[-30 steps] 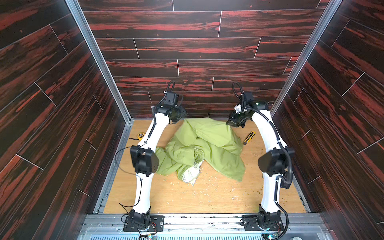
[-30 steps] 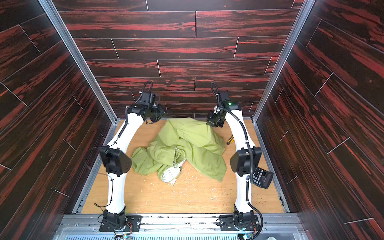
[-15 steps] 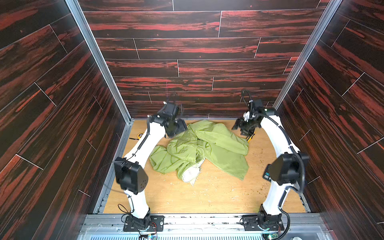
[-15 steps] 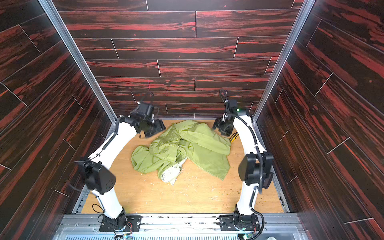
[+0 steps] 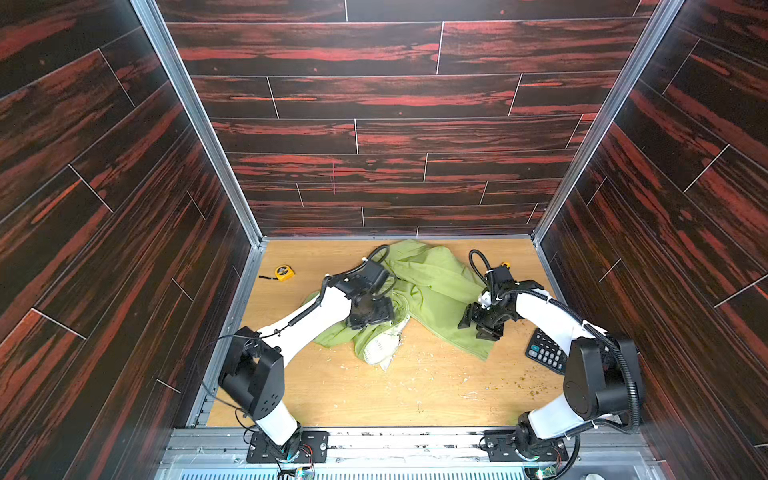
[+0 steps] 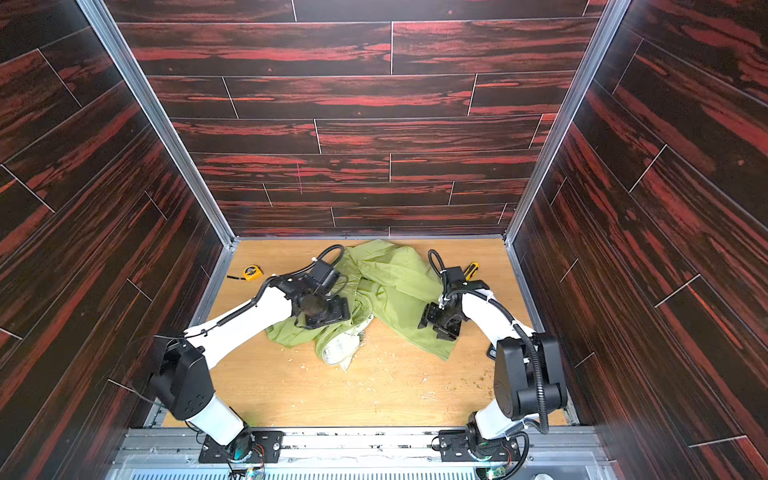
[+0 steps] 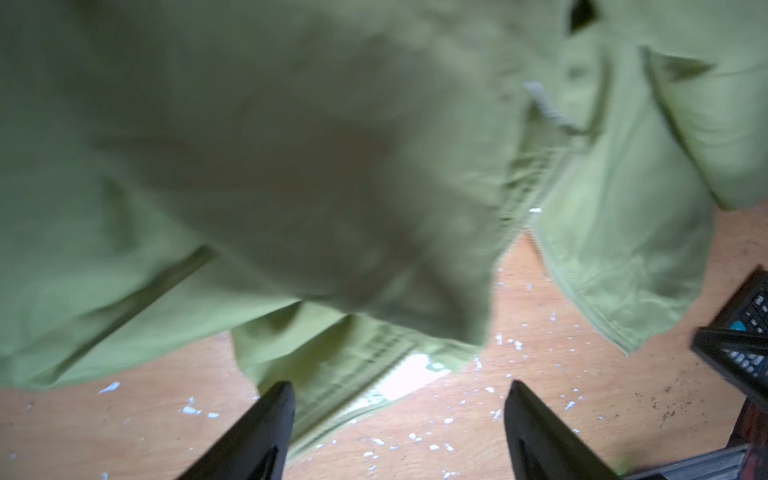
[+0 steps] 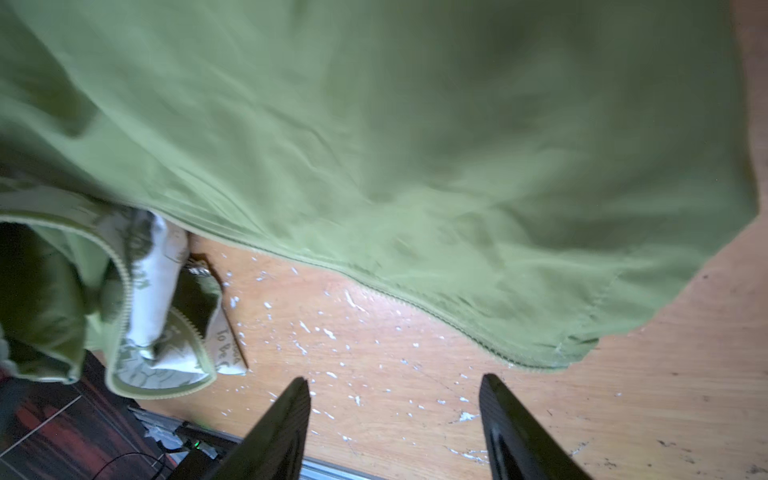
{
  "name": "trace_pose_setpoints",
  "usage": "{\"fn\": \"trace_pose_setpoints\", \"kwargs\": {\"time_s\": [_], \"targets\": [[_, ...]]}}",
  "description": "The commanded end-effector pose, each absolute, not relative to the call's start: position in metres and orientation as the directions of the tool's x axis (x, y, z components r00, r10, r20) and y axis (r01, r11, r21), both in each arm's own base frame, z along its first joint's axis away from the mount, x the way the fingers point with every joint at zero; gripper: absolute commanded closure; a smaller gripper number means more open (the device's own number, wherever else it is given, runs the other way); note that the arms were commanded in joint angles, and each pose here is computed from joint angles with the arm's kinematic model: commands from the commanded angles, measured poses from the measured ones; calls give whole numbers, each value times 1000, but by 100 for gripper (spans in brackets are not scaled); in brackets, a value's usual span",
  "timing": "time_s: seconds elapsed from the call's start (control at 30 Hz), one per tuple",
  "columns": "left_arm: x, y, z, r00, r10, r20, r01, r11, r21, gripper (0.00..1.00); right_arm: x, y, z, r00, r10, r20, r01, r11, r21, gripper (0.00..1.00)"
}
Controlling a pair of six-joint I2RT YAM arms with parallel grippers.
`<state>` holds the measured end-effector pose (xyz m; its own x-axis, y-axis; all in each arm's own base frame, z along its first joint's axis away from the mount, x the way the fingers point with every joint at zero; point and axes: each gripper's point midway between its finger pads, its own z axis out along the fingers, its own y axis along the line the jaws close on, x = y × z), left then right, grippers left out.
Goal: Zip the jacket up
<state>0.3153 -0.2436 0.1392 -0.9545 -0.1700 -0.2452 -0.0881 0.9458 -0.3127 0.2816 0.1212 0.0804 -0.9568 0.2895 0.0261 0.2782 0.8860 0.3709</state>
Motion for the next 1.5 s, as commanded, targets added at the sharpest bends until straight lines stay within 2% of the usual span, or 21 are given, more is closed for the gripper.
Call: {"fn": "trace_pose_setpoints", "kwargs": {"time_s": [0.0,0.2,0.27,0.33,0.4,0.5,0.53,0.8,0.93,1.0,1.13,1.2,1.23,1.47], "targets": [[324,-247,142,-948,-122,-294,-55,972,-226,18,290,119,99,-948,311,-61,263,880,395,32],[324,-247,108,-973,-26,-228,-16,999,-44,17,278,91,79,-932,356,-63,332,912,242,32],[328,-241,98,-975,-9,-224,-13,1000,16,22,274,82,72,-926,372,-62,355,914,196,32],[339,-236,95,-969,-2,-247,-17,998,60,38,270,76,64,-920,389,-56,375,911,170,32],[343,-230,93,-976,-3,-218,-23,996,91,59,267,72,57,-912,407,-50,396,905,157,32],[357,-222,105,-968,-14,-250,-37,996,87,94,265,65,52,-901,431,-56,421,897,136,32],[361,-217,111,-964,-26,-265,-49,995,82,100,265,64,51,-898,436,-57,426,894,136,31],[388,-158,170,-912,-147,-382,-161,987,5,100,260,65,32,-883,468,-33,459,876,149,31],[397,-130,194,-879,-177,-443,-198,980,1,100,266,74,22,-878,478,-14,466,864,192,37],[400,-116,203,-863,-199,-465,-220,975,-7,100,272,77,21,-877,481,-10,469,860,203,50],[410,-91,211,-844,-225,-487,-252,968,-12,100,288,86,29,-882,472,-18,453,856,250,84],[414,-78,215,-836,-248,-490,-273,962,-20,100,297,90,38,-885,464,-28,440,856,273,96],[417,-70,216,-829,-264,-493,-291,956,-24,100,301,91,43,-887,460,-35,433,856,281,100],[431,-31,235,-777,-346,-526,-373,926,-58,100,323,92,90,-882,455,-126,397,859,323,100]]}}
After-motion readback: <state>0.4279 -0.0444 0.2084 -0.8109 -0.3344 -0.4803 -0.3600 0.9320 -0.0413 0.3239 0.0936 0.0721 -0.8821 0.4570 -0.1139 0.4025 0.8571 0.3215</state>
